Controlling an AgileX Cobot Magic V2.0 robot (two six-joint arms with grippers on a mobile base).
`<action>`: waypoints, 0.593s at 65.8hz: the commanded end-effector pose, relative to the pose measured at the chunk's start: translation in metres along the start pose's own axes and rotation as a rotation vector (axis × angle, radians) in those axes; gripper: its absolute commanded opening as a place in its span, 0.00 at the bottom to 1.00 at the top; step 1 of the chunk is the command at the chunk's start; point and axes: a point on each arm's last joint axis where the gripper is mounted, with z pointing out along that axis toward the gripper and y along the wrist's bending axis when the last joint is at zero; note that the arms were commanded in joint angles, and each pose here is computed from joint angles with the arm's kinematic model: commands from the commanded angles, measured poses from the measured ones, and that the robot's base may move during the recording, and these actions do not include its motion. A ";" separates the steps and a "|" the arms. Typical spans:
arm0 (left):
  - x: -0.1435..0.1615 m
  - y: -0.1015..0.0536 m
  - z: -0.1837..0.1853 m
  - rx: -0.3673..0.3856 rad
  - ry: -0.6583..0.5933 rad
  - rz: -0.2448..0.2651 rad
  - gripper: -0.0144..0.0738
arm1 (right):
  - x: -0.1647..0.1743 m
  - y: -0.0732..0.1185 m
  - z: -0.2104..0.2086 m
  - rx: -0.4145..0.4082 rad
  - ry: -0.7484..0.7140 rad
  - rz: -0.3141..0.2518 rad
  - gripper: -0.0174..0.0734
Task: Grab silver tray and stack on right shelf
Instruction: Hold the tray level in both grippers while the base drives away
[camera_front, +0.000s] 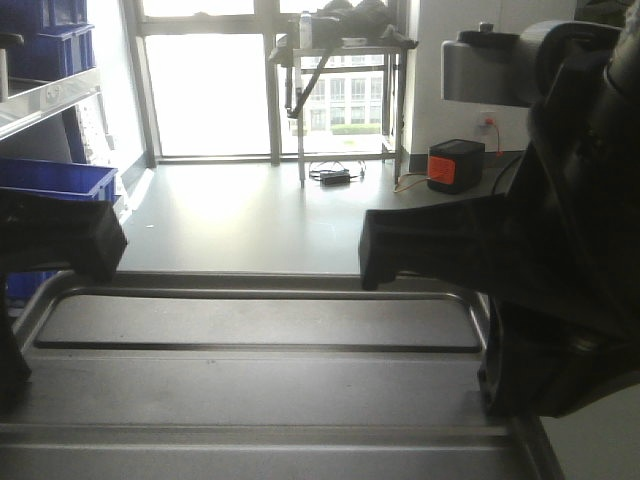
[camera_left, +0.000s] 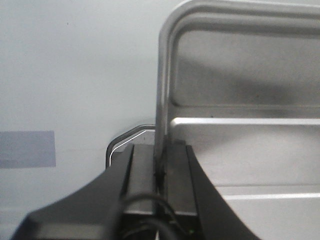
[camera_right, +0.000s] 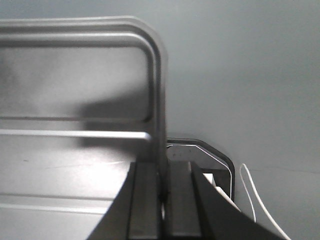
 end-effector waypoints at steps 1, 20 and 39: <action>-0.005 0.000 -0.009 -0.006 -0.032 0.017 0.06 | -0.007 -0.001 -0.009 -0.002 -0.047 -0.025 0.27; -0.005 0.000 -0.009 -0.006 -0.032 0.017 0.06 | -0.007 -0.001 -0.009 -0.002 -0.047 -0.025 0.27; -0.005 0.000 -0.009 -0.006 -0.032 0.017 0.06 | -0.007 -0.001 -0.009 -0.001 -0.046 -0.025 0.27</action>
